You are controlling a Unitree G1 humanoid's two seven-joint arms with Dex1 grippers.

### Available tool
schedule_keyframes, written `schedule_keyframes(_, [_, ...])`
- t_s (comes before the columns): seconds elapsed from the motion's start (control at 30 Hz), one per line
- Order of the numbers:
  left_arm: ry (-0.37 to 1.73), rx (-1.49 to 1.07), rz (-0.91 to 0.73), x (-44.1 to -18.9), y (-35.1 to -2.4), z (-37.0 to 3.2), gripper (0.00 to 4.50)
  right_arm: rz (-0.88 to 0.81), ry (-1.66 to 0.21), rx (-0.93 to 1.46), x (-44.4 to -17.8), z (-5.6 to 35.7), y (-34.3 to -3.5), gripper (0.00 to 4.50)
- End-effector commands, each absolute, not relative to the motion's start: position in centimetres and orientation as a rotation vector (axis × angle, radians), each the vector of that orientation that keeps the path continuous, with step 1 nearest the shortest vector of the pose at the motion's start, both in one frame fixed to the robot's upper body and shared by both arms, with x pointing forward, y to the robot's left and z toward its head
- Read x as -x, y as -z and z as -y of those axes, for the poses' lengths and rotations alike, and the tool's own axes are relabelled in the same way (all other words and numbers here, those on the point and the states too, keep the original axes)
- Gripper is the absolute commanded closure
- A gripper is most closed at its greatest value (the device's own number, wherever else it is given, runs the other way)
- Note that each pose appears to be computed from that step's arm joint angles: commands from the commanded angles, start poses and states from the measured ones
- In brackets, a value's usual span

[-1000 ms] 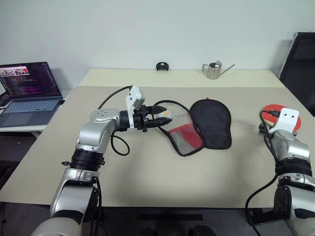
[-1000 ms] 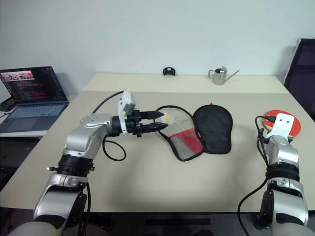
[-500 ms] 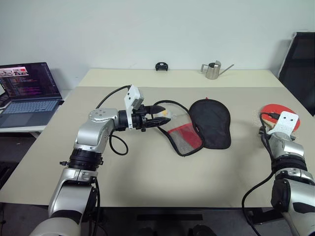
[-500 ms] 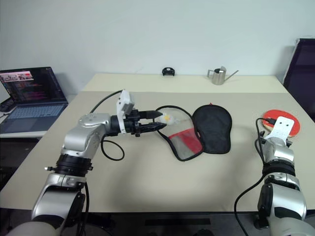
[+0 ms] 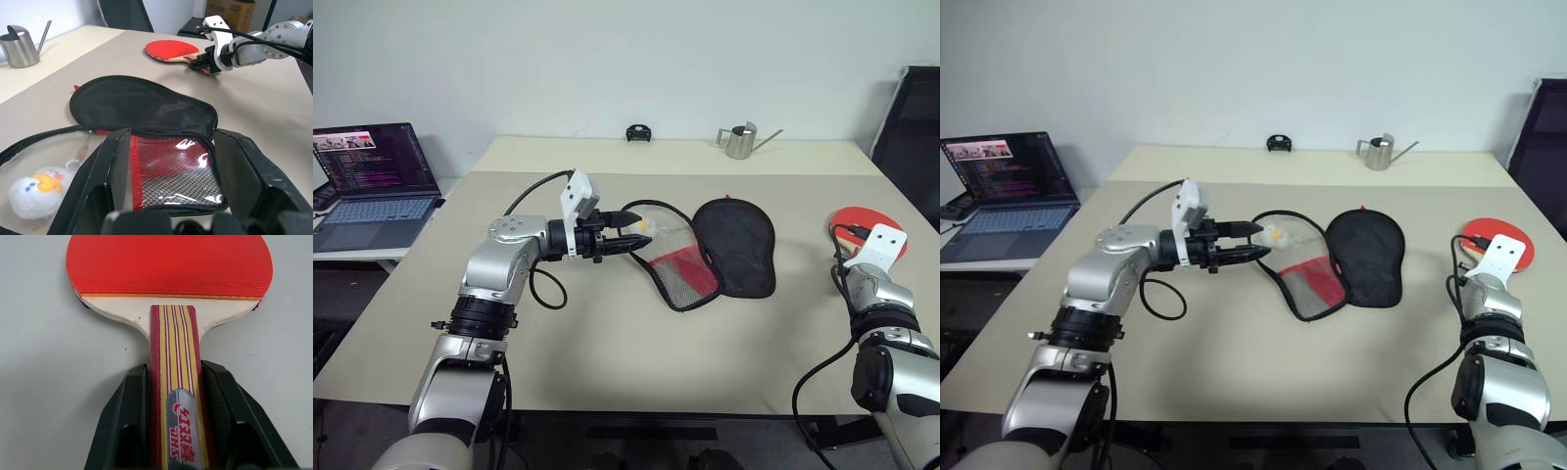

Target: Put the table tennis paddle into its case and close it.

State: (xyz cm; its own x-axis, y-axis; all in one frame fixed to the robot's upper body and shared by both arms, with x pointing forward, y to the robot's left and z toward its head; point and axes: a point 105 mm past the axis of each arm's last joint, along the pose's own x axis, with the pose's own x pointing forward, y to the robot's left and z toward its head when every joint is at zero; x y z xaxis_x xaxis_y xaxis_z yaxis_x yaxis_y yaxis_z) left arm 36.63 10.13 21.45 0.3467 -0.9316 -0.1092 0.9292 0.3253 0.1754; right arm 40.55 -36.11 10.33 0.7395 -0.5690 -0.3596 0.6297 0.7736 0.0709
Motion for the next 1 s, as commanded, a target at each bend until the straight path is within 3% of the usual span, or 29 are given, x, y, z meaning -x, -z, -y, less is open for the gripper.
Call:
schedule_keyframes(0.03, [1.2,-0.264,0.069,-36.5,-23.1,-10.8,1.62,-0.277,0.702,-0.2,-40.3,37.3,-11.6,3.23])
schedule_keyframes(0.37, [1.123,-0.279,0.031,-36.5,-22.8,-13.7,1.62,-0.102,0.552,-0.066,-41.2,34.8,-16.9,3.23])
schedule_keyframes(0.6, [1.09,-0.279,0.015,-36.5,-22.5,-14.8,1.62,-0.023,0.395,-0.001,-40.3,29.9,-19.4,3.23])
schedule_keyframes(0.9, [1.094,-0.282,0.01,-36.5,-22.3,-14.6,1.62,-0.142,0.38,-0.001,-39.3,29.5,-16.5,3.26])
schedule_keyframes(1.0, [1.11,-0.284,0.001,-36.2,-22.0,-14.4,1.62,-0.238,0.374,-0.005,-37.9,29.8,-14.3,3.63])
